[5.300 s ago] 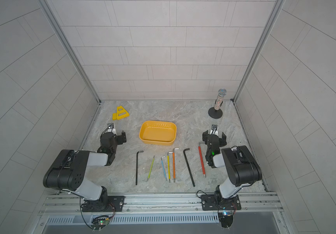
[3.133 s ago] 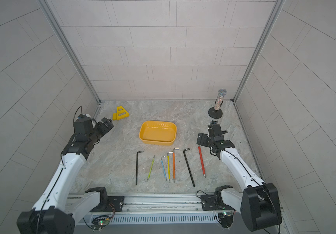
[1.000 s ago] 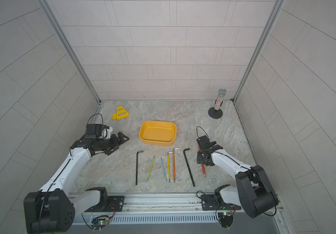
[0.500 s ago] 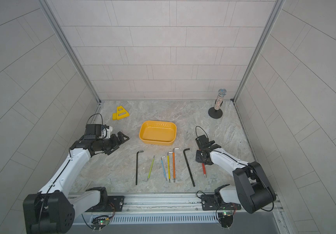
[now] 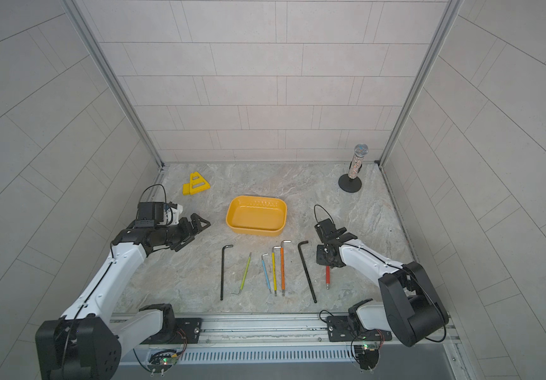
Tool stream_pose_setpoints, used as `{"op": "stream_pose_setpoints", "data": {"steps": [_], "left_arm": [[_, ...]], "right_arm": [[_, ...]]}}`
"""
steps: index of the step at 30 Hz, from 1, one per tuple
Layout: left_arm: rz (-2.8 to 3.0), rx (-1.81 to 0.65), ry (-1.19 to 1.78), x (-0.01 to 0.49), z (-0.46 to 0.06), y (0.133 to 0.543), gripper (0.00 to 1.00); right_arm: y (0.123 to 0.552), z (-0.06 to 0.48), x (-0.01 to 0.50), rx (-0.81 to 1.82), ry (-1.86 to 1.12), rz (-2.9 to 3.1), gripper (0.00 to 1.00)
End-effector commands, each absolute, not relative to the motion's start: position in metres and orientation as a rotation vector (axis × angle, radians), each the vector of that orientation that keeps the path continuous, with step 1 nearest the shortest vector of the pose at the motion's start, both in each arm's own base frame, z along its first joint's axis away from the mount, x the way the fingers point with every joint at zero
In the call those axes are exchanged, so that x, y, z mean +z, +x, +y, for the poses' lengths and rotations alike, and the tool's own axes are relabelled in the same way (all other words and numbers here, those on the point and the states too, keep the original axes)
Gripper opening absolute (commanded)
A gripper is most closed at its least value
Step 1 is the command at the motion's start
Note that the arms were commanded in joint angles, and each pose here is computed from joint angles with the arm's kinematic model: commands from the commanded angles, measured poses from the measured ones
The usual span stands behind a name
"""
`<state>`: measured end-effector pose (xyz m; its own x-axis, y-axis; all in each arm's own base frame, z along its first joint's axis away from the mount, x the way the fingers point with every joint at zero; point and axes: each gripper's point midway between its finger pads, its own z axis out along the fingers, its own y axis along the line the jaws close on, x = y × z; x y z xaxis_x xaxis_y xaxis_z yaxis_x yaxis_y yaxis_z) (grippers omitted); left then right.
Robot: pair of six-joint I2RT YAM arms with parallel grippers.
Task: Put the hex key on the desktop into the storage box
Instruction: Pick up the Allen key from the center of the board, then place the Allen key in the storage box.
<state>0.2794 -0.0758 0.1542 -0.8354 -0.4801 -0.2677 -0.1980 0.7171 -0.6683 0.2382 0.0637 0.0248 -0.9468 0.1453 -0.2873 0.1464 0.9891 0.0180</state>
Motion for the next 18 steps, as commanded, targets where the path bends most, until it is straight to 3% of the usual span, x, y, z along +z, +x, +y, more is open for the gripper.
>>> {"op": "stream_pose_setpoints", "data": {"steps": [1, 7, 18], "left_arm": [[2.466, -0.946, -0.493, 0.171, -0.082, 0.277, 1.0], [2.388, -0.836, -0.446, 0.197, -0.07, 0.278, 1.0], [2.355, -0.946, -0.441, 0.197, -0.081, 0.292, 1.0]], "right_arm": [[0.245, 0.064, 0.045, -0.009, 0.174, 2.804, 0.0], [0.25, 0.073, 0.071, 0.081, 0.147, 2.745, 0.0], [0.261, 0.08, 0.118, 0.129, 0.016, 2.629, 0.0]]}}
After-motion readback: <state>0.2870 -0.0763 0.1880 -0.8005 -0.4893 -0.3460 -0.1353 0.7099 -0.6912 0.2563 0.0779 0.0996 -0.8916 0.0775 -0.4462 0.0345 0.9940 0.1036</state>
